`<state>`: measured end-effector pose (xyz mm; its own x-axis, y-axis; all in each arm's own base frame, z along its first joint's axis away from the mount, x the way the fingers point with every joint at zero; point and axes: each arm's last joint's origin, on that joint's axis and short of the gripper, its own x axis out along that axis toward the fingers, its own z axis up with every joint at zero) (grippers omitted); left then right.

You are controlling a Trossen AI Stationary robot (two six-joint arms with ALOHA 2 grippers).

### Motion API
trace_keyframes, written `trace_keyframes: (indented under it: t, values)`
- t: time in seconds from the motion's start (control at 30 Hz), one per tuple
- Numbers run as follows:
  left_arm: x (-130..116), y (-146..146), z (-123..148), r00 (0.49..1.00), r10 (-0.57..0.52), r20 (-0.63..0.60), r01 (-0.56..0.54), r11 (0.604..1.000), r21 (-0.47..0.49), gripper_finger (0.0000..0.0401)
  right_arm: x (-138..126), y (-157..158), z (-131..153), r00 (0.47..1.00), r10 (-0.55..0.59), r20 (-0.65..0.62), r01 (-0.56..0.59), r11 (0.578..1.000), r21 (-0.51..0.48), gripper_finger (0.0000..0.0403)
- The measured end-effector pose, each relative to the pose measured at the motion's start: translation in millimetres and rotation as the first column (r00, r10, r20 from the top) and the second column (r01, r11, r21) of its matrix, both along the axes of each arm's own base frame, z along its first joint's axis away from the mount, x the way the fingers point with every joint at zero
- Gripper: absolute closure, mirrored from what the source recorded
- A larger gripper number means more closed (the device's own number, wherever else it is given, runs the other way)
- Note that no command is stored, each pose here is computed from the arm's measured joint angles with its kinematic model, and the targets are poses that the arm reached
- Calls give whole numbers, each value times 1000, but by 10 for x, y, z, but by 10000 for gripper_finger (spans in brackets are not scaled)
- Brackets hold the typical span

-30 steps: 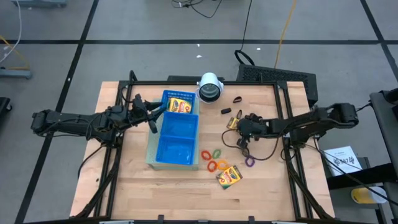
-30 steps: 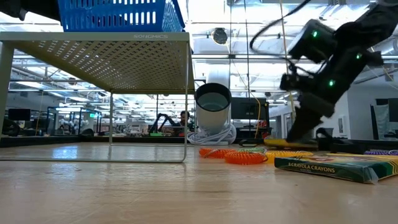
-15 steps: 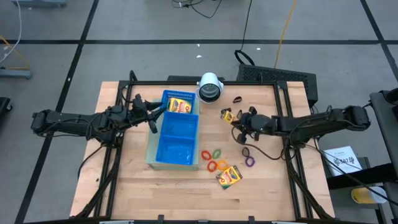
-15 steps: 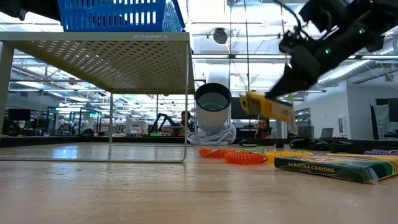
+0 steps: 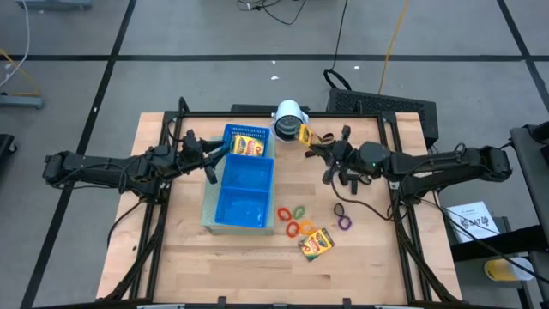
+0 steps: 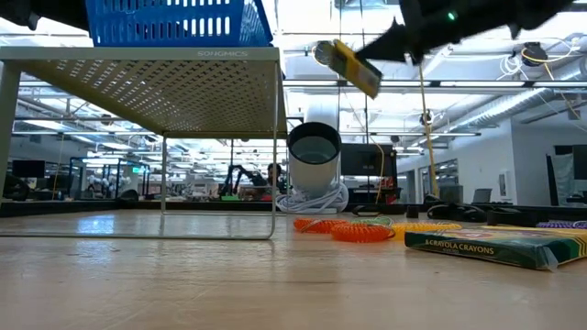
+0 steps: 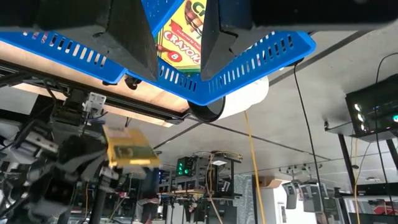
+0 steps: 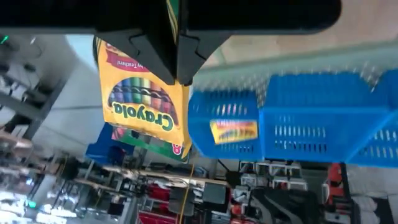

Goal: Pick & Place Office Desk Supplies
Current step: Put the crayon box into the top blue bin on the shelf

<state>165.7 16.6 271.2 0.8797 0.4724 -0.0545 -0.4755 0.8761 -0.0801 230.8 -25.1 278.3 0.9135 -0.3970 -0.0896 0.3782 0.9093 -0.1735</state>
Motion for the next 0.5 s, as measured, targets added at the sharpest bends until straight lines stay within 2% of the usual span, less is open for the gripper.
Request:
trace_keyframes:
  t: [0.2,0.4,0.5]
  values:
    - [0,0,10,1000,0,3,0,1000,14,272,335,-93,353,997,76,-15,-77,996,-50,402]
    - [-2,0,102,997,-1,77,-3,998,60,272,797,-175,533,985,163,-56,-168,980,-107,402]
    - [-4,0,125,996,-2,93,-6,997,77,272,1011,-219,549,984,165,-71,-173,977,-127,402]
